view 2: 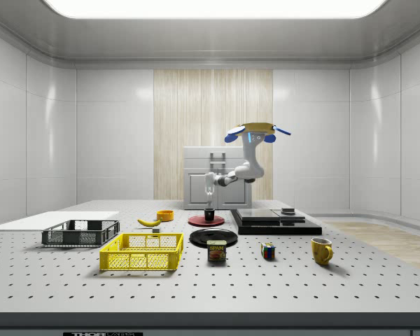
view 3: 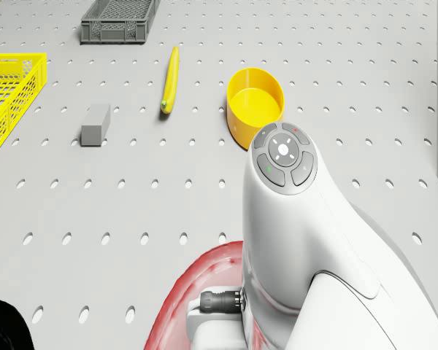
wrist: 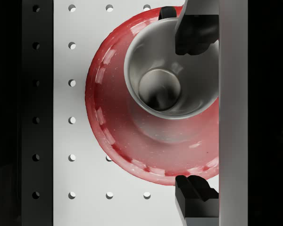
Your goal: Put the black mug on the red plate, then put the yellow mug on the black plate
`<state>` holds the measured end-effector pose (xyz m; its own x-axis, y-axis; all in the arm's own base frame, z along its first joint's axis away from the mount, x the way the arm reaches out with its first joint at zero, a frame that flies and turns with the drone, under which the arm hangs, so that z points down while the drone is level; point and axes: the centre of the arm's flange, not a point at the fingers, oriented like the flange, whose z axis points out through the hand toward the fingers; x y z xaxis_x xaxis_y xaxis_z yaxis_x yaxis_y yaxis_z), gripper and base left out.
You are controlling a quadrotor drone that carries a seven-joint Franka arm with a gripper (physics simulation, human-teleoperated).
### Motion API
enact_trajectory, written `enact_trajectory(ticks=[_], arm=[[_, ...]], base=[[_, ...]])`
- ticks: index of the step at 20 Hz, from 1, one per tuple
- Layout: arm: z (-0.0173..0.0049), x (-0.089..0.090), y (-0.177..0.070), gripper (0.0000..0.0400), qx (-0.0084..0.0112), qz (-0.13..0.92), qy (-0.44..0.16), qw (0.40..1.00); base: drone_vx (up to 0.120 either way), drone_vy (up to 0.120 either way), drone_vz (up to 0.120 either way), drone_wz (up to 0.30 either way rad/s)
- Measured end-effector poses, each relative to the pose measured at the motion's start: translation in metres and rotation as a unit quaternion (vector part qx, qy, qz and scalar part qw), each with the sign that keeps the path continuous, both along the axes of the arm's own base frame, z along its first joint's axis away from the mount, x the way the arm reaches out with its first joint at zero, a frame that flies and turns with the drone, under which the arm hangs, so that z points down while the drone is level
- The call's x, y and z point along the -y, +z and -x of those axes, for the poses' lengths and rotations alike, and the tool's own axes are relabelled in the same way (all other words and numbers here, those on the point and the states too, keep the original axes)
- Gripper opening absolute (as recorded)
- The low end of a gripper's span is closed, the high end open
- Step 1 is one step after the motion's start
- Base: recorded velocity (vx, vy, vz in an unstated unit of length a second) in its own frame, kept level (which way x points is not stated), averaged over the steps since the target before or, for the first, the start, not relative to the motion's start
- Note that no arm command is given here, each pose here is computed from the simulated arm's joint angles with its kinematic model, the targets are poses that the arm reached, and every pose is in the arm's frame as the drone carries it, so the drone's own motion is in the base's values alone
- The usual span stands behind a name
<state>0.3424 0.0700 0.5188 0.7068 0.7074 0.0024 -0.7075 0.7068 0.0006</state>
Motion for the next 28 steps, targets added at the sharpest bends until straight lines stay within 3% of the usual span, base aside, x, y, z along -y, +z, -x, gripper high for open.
enact_trajectory(ticks=[3,28], arm=[[-0.0002,0.0,-0.0057,0.0392,0.0,0.0,0.0,1.0],[-0.0004,0.0,-0.0121,0.04,0.0,0.0,0.0,1.0]], base=[[-0.027,0.08,0.12,0.0],[-0.12,0.12,0.0,0.0]])
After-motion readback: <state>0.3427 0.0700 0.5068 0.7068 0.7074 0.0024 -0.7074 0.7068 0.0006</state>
